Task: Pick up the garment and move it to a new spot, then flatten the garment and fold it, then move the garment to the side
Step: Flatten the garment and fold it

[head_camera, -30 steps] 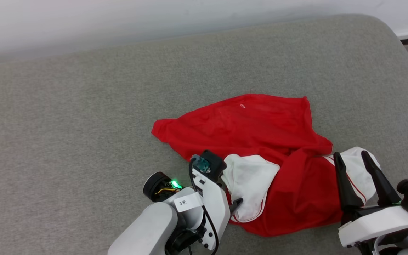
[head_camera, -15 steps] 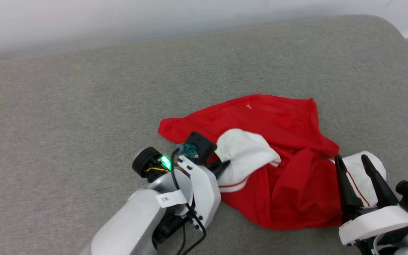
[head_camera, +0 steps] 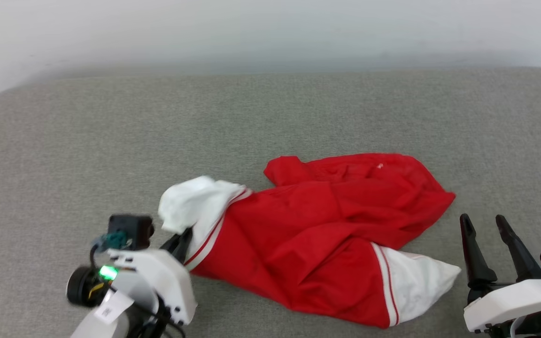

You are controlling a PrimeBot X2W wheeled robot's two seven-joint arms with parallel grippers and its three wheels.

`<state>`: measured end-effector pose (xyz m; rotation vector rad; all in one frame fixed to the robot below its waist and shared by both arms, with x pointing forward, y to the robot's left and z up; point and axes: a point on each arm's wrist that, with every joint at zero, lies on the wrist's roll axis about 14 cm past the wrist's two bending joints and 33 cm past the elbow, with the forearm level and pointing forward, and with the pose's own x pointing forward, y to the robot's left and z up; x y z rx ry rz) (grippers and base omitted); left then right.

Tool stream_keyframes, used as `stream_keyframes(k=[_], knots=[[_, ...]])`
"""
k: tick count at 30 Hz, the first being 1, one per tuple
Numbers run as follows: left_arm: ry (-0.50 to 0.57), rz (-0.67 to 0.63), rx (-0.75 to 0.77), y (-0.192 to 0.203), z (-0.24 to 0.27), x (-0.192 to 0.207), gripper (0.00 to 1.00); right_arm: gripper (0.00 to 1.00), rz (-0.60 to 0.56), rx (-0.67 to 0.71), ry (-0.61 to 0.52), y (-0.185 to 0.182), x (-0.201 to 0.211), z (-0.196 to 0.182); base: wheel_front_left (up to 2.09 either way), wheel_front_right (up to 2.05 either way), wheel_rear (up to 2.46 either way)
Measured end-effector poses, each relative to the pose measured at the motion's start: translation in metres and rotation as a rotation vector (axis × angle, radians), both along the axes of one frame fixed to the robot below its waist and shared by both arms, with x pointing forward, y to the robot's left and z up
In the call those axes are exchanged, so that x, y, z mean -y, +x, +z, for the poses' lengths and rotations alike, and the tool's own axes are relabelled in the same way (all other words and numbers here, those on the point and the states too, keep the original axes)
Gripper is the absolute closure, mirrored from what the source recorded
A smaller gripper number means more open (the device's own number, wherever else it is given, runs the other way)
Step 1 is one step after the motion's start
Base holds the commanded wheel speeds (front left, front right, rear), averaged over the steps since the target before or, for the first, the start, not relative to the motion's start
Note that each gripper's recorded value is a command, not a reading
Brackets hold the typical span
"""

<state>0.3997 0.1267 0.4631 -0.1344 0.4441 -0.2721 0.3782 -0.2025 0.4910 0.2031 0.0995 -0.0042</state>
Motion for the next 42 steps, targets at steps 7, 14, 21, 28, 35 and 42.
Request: stream_keyframes(k=[7,14,21,28,35,42], knots=[[-0.085,0.236,-0.152,-0.048,-0.046,-0.046,1.00,0.00,0.029,0.014,0.000,0.004,-0.009,0.007,0.00,0.00,0.00],[-0.152,0.321,-0.161,-0.065,-0.066,-0.044,1.00,0.00,0.052,0.007,-0.014,-0.001,-0.016,0.009,0.00,0.00,0.00],[-0.129,0.339,-0.024,-0.054,-0.047,-0.048,0.00,0.00,0.044,0.021,-0.025,-0.009,-0.012,0.016,0.00,0.00,0.00],[-0.097,0.358,0.259,-0.039,0.006,-0.056,0.00,0.00,0.010,-0.035,-0.017,-0.021,0.001,0.010,0.00,0.00,0.00],[-0.069,0.345,0.447,-0.030,0.048,-0.059,0.00,0.00,0.026,-0.367,0.007,-0.045,0.010,-0.051,0.00,0.00,0.00],[-0.057,0.336,0.527,-0.025,0.067,-0.060,0.00,0.00,0.147,-0.607,0.003,-0.053,-0.007,-0.088,0.00,0.00,0.00]])
